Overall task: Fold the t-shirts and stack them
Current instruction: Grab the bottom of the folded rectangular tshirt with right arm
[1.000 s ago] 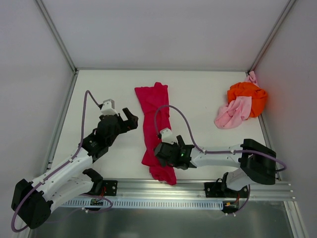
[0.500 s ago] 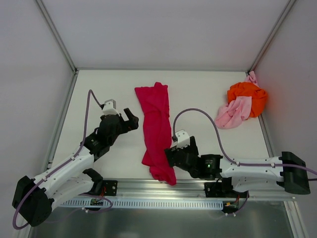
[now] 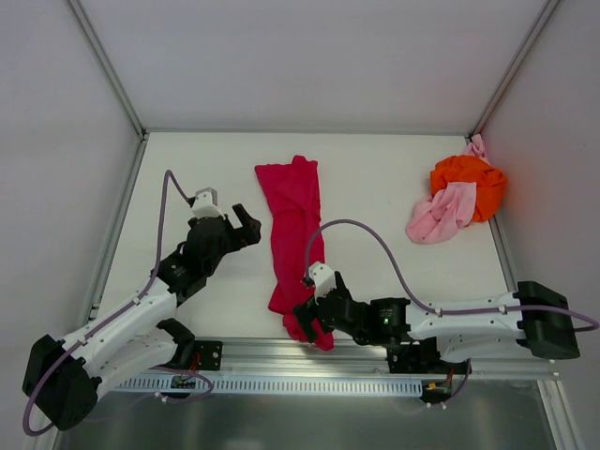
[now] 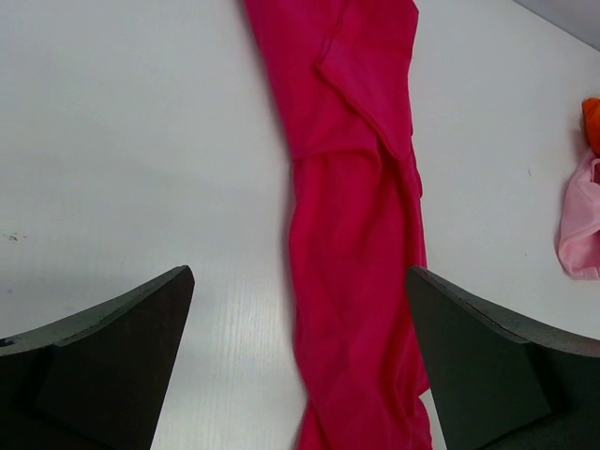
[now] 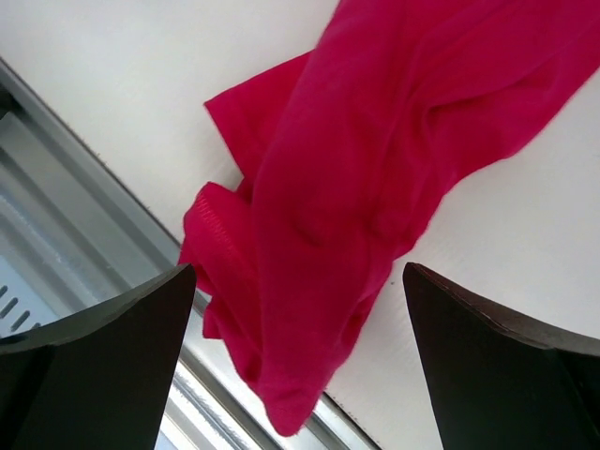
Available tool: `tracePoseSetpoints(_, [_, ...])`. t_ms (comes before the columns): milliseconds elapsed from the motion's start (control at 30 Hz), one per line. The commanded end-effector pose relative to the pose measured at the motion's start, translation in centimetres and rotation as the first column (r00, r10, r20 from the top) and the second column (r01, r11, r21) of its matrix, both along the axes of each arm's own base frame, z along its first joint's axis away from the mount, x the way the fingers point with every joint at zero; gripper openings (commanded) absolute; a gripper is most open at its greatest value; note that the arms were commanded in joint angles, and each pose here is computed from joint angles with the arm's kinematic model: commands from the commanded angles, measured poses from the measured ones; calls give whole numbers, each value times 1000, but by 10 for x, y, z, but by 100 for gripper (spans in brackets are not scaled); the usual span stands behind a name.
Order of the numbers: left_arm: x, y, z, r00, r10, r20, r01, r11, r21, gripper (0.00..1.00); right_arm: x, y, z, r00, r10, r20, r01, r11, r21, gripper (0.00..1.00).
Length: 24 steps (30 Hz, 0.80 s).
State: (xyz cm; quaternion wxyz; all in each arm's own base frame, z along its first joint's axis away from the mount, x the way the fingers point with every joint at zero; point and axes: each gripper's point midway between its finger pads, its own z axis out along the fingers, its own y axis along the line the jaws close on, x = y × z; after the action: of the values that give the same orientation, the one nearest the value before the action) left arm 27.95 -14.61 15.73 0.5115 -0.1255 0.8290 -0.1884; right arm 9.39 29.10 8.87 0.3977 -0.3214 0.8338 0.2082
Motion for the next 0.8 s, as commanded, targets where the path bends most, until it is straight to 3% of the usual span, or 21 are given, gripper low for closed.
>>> tracePoseSetpoints(0, [2,1,9,999,18,39,-18,1000,-11,99,-21,19,-12,994,85,-63,-84,996,15,100])
tracePoseSetpoints(200, [2,2,10,999,21,41,-21,1000,-3,99,-48,39,-53,975,181,-130,-194,976,-96,100])
tracePoseSetpoints(533, [3,1,15,998,7,55,-7,1000,-6,99,-37,38,-91,989,114,-97,-138,946,-292,100])
tracePoseSetpoints(600, [3,-1,20,998,-1,61,1,1000,-11,99,-35,37,-99,990,109,-87,-132,936,-327,88])
tracePoseSetpoints(633, [2,0,21,998,0,59,0,1000,-8,99,-32,38,-98,992,102,-70,-120,935,-334,66])
tracePoseSetpoints(733, [1,6,23,997,28,72,-27,1000,-9,99,-27,36,-100,996,83,-44,-94,929,-359,29])
tracePoseSetpoints(767, [1,8,22,997,34,72,-34,999,-7,99,-26,35,-101,996,86,-33,-92,926,-367,23])
